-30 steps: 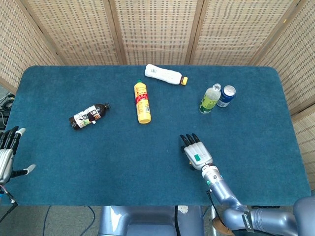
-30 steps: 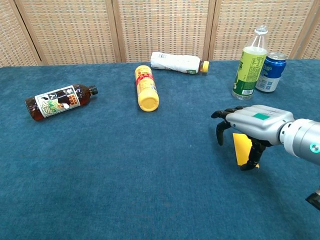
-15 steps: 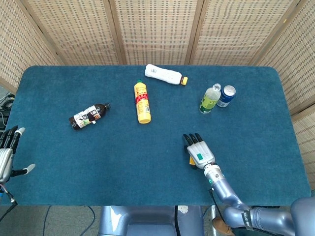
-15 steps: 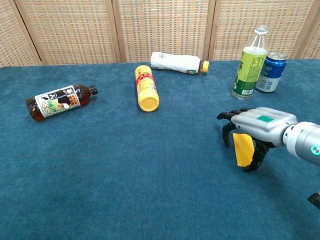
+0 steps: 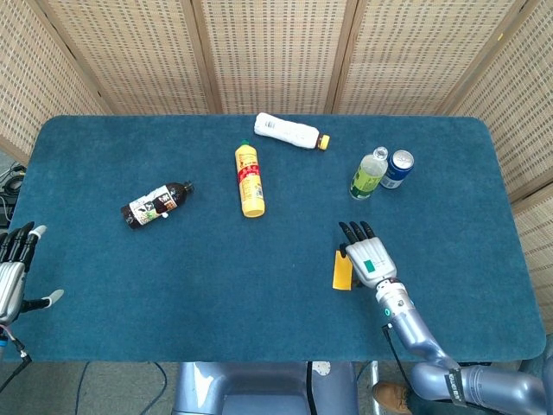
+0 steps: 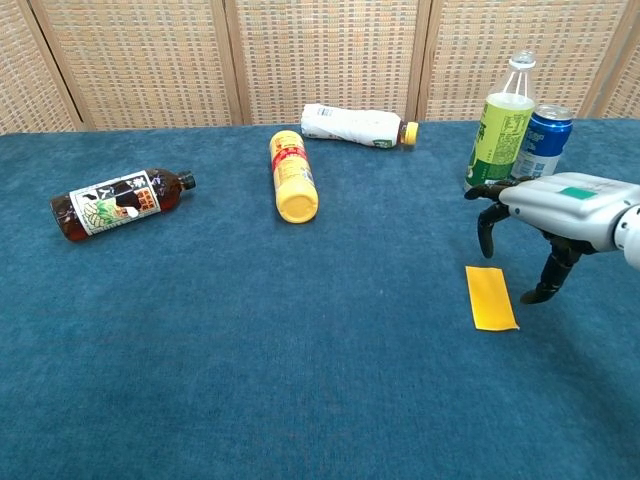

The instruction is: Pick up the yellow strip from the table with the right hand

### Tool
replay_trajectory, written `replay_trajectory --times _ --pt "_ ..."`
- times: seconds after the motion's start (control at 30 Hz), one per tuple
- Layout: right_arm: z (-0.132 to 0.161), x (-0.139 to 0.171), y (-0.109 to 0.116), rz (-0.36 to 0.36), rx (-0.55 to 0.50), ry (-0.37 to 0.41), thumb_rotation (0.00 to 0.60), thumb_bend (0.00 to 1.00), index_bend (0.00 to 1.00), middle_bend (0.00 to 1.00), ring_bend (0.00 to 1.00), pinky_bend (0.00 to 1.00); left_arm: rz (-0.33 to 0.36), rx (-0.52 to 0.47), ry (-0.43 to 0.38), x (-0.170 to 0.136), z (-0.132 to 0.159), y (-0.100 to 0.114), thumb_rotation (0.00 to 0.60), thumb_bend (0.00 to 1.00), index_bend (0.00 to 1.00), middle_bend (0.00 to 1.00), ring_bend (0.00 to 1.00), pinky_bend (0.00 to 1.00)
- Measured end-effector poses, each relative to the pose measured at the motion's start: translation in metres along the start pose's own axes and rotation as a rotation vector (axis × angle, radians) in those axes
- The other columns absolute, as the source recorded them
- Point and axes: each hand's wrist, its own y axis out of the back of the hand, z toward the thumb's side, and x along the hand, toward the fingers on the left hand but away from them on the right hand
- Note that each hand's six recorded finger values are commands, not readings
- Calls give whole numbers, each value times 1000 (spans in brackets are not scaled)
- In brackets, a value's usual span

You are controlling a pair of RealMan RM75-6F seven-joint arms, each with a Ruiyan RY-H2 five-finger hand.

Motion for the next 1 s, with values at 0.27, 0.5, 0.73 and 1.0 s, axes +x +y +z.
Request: replay_trajectory --times 0.27,0.5,0.73,1.0 --pt "10 10 -16 43 0 25 600 0 412 0 0 0 2 0 -1 -1 0 0 600 0 0 0 0 0" --pt "14 2 -24 46 -13 15 600 0 413 0 0 0 0 -1 2 1 0 0 600 0 0 0 0 0" --pt "17 -3 -27 49 -14 10 600 0 418 0 0 0 -3 0 3 2 -1 -1 600 0 0 0 0 0" --pt "21 -9 -26 45 -24 2 600 0 426 0 0 0 -4 -1 3 2 -1 -1 600 0 0 0 0 0"
